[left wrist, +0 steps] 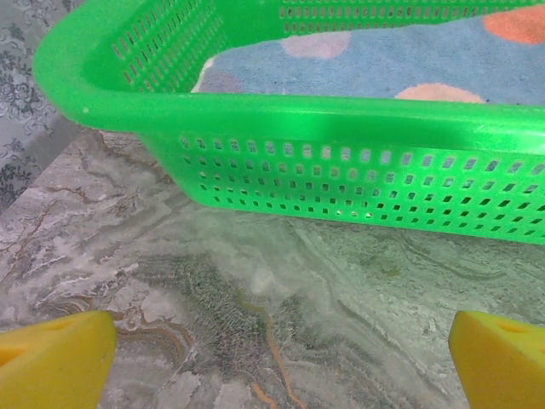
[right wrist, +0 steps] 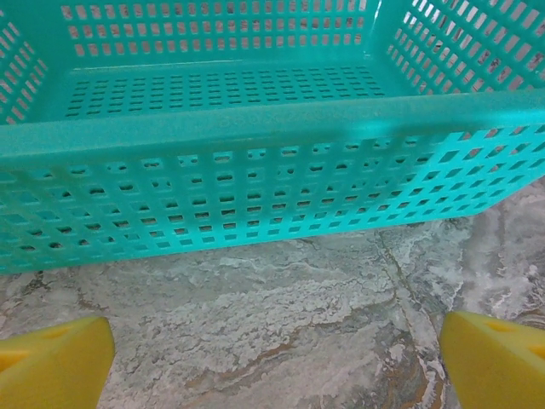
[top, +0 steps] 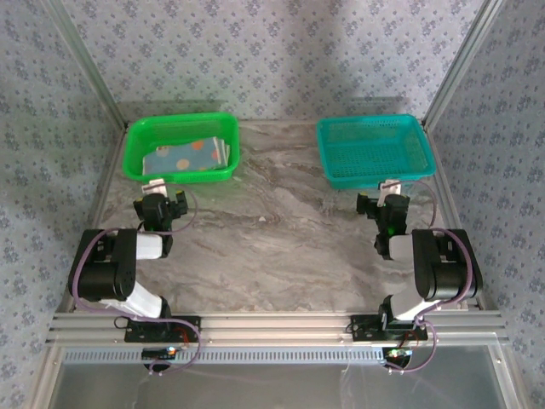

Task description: Fold and stack the towels

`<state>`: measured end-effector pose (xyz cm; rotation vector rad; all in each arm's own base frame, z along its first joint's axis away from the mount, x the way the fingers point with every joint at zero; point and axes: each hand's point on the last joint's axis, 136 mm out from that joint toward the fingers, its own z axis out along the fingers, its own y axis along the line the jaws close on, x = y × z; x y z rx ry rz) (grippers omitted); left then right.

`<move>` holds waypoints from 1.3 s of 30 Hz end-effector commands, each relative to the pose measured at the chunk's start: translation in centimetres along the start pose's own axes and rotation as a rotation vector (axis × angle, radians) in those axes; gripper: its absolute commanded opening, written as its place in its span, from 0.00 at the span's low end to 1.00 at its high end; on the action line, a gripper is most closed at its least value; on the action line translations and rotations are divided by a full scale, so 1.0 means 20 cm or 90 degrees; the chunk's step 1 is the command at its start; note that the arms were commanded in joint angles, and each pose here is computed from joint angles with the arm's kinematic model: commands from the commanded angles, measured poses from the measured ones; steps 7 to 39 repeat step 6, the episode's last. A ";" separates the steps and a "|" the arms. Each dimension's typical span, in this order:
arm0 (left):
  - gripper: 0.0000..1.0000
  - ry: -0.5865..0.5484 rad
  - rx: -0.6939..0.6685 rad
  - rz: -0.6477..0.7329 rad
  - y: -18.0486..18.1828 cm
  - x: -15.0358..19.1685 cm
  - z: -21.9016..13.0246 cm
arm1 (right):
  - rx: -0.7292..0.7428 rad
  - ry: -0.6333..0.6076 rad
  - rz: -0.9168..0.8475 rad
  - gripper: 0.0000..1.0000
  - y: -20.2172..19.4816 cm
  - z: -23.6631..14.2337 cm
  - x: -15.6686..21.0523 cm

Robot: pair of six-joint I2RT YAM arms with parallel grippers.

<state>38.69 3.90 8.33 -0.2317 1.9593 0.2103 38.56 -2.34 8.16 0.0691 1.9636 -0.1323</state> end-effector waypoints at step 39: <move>1.00 -0.025 0.011 -0.001 -0.01 -0.05 0.00 | -0.010 -0.007 0.004 1.00 0.00 0.01 -0.03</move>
